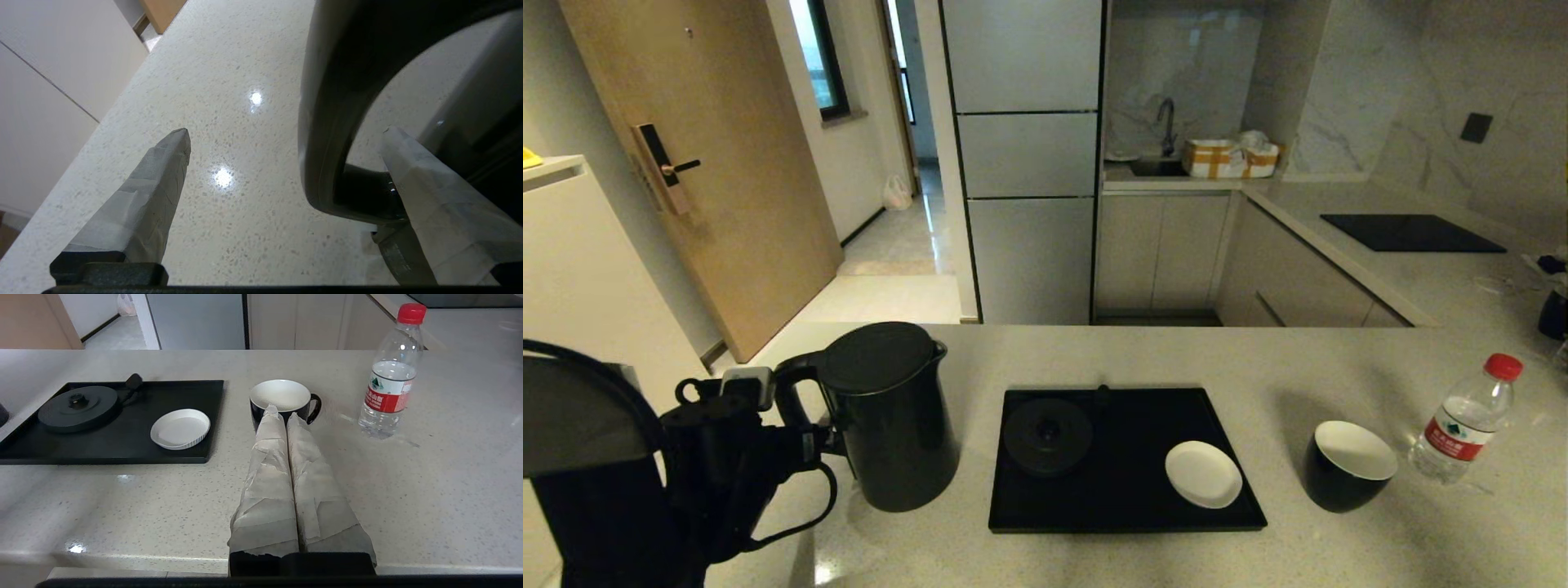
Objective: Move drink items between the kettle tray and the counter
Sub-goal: Return the kettle to its original position
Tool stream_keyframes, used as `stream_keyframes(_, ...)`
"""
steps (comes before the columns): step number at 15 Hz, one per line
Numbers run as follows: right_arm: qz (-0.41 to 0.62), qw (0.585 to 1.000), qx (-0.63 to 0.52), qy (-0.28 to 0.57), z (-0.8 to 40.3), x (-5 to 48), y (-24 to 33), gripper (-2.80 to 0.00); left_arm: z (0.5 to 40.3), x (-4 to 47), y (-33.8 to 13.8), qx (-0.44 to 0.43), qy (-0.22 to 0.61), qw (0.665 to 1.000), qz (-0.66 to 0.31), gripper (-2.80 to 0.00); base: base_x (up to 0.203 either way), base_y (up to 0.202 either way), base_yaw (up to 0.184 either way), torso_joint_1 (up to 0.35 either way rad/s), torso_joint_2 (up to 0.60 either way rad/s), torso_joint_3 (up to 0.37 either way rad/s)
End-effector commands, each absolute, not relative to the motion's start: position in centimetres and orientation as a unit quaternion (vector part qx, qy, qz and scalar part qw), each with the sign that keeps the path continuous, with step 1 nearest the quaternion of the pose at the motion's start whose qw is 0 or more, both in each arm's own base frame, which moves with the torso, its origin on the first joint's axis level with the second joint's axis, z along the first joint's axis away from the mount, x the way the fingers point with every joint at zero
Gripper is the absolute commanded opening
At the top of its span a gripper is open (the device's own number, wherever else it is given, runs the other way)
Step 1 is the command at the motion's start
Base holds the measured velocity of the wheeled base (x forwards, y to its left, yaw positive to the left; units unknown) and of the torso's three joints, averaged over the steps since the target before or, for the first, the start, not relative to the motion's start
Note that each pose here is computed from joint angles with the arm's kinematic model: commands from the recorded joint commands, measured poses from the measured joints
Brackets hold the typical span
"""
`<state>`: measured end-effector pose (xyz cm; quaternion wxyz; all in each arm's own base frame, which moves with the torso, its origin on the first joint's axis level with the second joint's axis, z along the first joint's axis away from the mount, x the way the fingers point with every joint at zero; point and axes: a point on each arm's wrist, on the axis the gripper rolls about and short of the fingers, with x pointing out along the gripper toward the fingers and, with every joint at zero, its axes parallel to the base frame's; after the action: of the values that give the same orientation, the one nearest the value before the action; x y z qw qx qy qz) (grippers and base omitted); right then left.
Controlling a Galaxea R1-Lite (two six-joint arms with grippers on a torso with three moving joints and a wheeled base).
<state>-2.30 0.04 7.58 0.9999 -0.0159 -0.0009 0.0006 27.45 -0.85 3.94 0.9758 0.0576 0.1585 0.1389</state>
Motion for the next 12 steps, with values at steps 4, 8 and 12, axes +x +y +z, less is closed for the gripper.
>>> stream_keyframes(4,0.001,1.000,-0.016,-0.001,7.6,-2.3,0.0,-2.80,3.6,28.7,-0.9,0.065,0.150,0.977,0.139,0.00,0.000,0.000,0.000,0.000,0.00,0.000)
stream_keyframes(8,0.001,1.000,-0.016,-0.001,7.6,-2.3,0.0,-2.80,4.0,29.4,-0.9,0.078,0.137,0.980,0.123,0.00,0.000,0.000,0.000,0.000,0.00,0.000)
stream_keyframes(12,0.001,1.000,-0.016,-0.001,7.6,-2.3,0.0,-2.80,4.1,29.6,-0.8,0.084,0.133,0.980,0.123,0.00,0.000,0.000,0.000,0.000,0.00,0.000)
